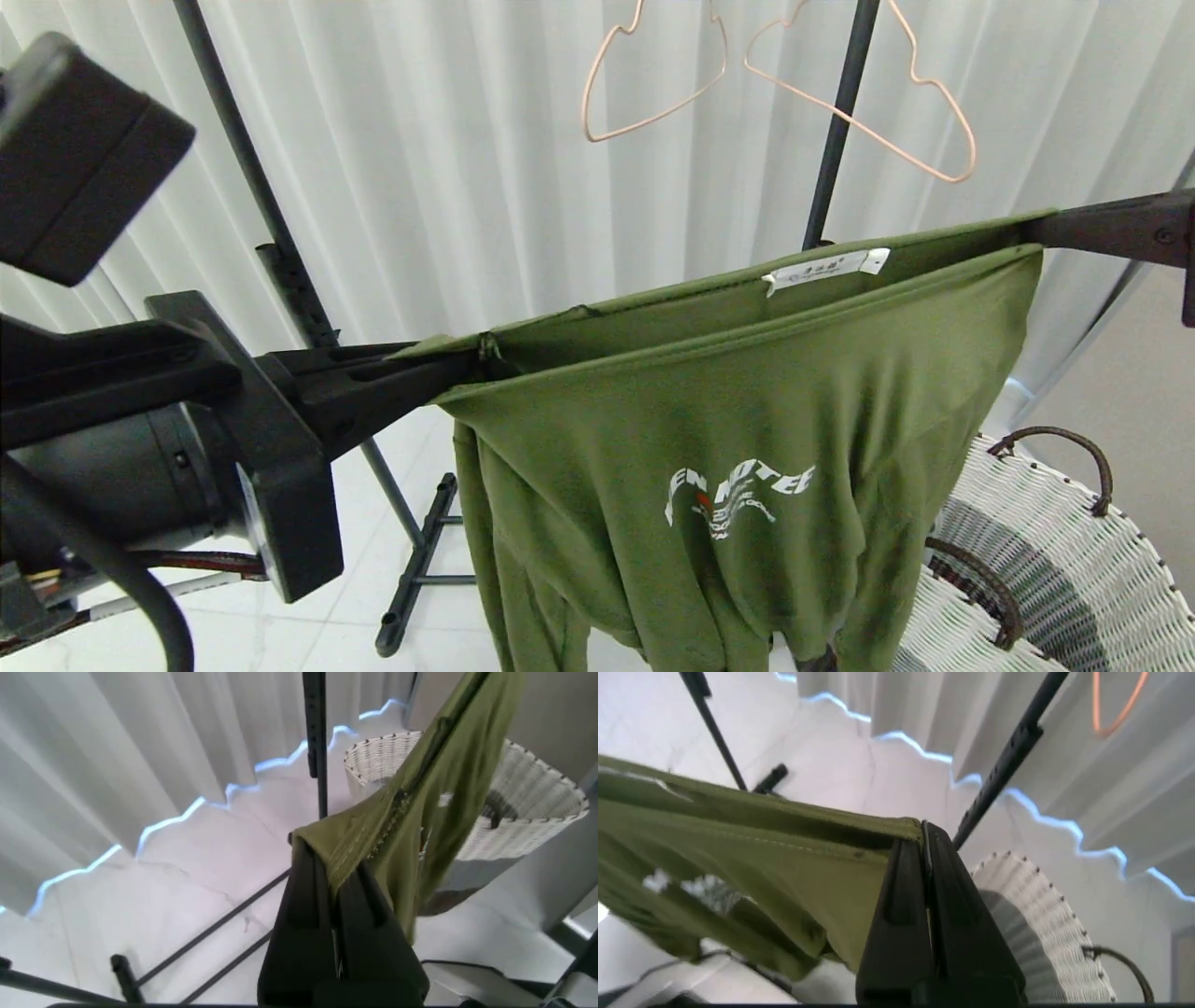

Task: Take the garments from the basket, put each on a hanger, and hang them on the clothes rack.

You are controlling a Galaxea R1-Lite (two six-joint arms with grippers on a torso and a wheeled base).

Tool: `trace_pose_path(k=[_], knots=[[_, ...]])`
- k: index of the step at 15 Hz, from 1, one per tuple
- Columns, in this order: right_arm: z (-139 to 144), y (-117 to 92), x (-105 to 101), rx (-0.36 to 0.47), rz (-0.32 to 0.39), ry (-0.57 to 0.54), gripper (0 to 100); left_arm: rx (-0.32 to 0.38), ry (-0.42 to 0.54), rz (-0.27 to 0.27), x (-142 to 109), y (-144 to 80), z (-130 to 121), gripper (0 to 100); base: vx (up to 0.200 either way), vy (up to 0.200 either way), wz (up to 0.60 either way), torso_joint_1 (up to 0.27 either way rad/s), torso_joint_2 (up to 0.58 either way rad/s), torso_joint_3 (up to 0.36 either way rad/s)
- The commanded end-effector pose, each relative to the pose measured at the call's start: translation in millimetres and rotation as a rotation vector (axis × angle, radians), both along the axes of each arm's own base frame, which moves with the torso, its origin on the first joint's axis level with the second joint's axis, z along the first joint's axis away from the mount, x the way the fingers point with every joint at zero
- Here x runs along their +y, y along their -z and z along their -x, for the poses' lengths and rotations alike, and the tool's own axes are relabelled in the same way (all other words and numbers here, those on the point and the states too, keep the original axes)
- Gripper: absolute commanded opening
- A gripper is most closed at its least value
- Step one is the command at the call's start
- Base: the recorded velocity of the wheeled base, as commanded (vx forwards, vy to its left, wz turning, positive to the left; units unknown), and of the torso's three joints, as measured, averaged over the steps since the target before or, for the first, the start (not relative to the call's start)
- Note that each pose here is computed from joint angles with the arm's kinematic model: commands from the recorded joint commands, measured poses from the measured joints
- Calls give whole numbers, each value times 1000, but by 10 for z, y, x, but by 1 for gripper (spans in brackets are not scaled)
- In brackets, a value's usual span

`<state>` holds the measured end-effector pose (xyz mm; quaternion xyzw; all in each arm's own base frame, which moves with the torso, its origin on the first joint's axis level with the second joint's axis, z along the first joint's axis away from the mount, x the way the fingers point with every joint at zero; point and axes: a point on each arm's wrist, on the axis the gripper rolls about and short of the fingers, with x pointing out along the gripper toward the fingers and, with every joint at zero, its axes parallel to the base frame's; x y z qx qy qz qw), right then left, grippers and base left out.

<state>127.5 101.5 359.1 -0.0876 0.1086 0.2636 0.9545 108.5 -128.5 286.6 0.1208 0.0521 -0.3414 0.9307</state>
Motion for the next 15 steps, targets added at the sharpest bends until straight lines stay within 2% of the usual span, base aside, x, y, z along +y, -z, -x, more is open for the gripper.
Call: trace_pose_path(k=[1, 6, 10, 12, 14, 15], knots=[[89, -3, -63, -13, -10, -4, 0, 0, -1, -5, -2, 7, -2, 0, 0, 200, 0, 2, 2, -2], [88, -8, -62, -16, -13, -4, 0, 2, -47, -9, 38, 13, -73, 0, 0, 200, 0, 1, 0, 2], [101, -15, -74, -20, -16, -1, 0, 5, -63, -10, 55, 27, -92, 0, 0, 0, 0, 0, 0, 0], [129, -20, -104, -24, -21, 4, 0, -12, -58, -32, 55, 27, -92, 0, 0, 0, 0, 0, 0, 0], [160, -2, -189, -31, -20, 54, 0, -34, -56, -59, 17, -3, -132, 0, 0, 0, 0, 0, 0, 0], [179, 5, -232, -36, -21, 75, 0, -42, -63, -54, -21, -57, -169, 0, 0, 0, 0, 0, 0, 0]])
